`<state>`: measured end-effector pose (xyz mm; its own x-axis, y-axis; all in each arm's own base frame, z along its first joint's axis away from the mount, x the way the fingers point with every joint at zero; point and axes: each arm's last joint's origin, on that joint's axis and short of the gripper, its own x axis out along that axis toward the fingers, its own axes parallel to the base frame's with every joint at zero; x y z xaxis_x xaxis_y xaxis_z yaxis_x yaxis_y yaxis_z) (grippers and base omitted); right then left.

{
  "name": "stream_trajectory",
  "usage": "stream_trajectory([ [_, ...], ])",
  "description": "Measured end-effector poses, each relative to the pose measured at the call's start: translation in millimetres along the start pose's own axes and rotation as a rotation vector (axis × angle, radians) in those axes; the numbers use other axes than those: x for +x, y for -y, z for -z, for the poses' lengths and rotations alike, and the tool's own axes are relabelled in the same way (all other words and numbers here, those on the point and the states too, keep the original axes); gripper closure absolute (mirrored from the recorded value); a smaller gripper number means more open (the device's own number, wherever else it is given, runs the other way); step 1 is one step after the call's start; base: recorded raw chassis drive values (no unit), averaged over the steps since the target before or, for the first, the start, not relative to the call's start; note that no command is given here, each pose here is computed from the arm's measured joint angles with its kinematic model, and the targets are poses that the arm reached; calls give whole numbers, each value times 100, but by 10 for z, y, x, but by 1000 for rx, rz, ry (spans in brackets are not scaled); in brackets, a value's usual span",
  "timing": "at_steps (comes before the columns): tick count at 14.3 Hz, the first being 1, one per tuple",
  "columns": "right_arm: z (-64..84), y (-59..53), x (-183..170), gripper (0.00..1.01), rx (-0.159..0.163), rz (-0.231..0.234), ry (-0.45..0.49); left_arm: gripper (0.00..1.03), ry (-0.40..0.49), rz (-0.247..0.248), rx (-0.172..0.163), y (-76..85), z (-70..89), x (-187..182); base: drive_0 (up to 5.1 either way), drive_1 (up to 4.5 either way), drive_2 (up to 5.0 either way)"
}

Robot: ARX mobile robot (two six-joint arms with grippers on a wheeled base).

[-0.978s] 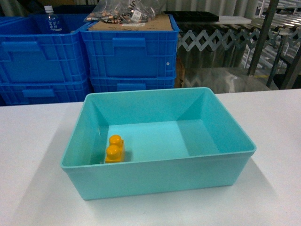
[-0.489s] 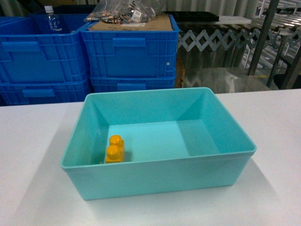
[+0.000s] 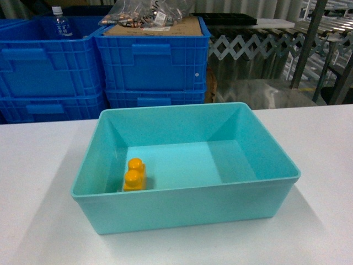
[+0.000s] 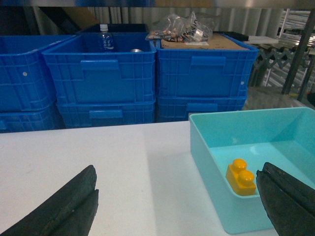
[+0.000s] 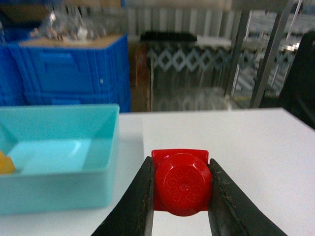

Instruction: Pick red block from blue box to shelf

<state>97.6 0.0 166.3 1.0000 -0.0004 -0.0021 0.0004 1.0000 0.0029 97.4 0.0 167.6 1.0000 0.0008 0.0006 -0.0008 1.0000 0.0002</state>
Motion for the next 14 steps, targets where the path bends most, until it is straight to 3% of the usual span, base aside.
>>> stream_trajectory([
  [7,-3,0,-4,79,1,0,5,5,0,1,0,0,0,0,-9,-9,-9],
  [14,-3,0,-4,79,1,0,4,5,1,0,0,-1,-2,0,-164,-164,-164],
])
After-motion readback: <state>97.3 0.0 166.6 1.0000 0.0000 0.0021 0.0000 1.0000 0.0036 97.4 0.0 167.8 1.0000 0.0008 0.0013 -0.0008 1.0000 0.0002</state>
